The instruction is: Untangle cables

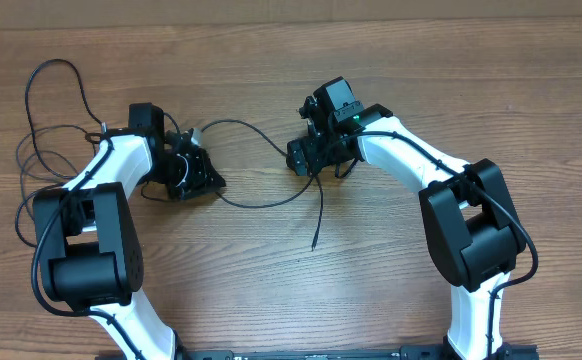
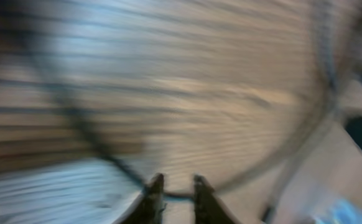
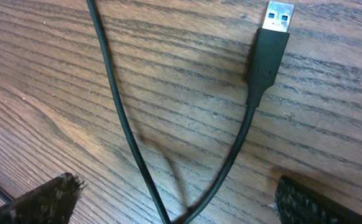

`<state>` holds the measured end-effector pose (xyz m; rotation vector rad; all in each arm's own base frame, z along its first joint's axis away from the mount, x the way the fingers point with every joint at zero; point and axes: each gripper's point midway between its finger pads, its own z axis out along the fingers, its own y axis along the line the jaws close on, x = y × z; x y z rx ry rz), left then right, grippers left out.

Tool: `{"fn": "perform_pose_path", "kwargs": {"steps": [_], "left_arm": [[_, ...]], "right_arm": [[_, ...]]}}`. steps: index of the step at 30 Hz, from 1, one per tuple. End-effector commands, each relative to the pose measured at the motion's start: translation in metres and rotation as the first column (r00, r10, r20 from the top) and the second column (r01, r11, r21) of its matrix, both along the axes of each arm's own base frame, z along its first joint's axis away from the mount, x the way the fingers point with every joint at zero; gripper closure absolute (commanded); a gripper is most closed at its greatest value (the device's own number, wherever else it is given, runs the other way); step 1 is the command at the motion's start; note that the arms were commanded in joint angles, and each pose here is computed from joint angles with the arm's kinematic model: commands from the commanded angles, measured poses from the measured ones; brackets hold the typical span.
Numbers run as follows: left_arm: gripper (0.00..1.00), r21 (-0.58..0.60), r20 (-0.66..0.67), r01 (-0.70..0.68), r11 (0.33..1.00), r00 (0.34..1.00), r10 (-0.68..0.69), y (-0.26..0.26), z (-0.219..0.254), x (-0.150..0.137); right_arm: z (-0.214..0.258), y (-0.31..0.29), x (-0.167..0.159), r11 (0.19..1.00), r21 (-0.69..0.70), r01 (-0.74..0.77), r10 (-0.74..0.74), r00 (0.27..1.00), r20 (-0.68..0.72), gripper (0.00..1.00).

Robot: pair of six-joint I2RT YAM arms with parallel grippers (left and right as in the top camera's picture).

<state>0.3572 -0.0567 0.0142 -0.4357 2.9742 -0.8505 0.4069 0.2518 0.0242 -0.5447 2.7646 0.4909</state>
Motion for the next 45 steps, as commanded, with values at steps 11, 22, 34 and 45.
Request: {"fn": "perform_pose_path", "kwargs": {"steps": [11, 22, 34, 45], "left_arm": [[0.61, 0.255, -0.028, -0.16, 0.954, 0.985, 0.173, 0.039, -0.019, 0.01], [0.52, 0.422, -0.015, -0.063, 0.905, 0.997, 0.076, 0.025, -0.025, 0.006], [0.49, 0.489, -0.066, -0.048, 0.871, 0.994, 0.091, 0.018, -0.028, -0.009], [0.47, 0.5, -0.146, -0.007, 0.866, 0.985, 0.092, 0.02, -0.051, -0.022]], "right_arm": [[-0.004, 0.002, -0.002, 1.0, 0.002, 0.004, -0.004, 1.0, -0.008, 0.0], [-0.004, 0.002, -0.002, 1.0, 0.002, 0.004, -0.004, 1.0, -0.008, 0.0], [-0.004, 0.002, -0.002, 1.0, 0.002, 0.004, -0.004, 1.0, -0.008, 0.0], [-0.004, 0.002, -0.002, 1.0, 0.002, 0.004, -0.004, 1.0, -0.007, 0.0]]}}
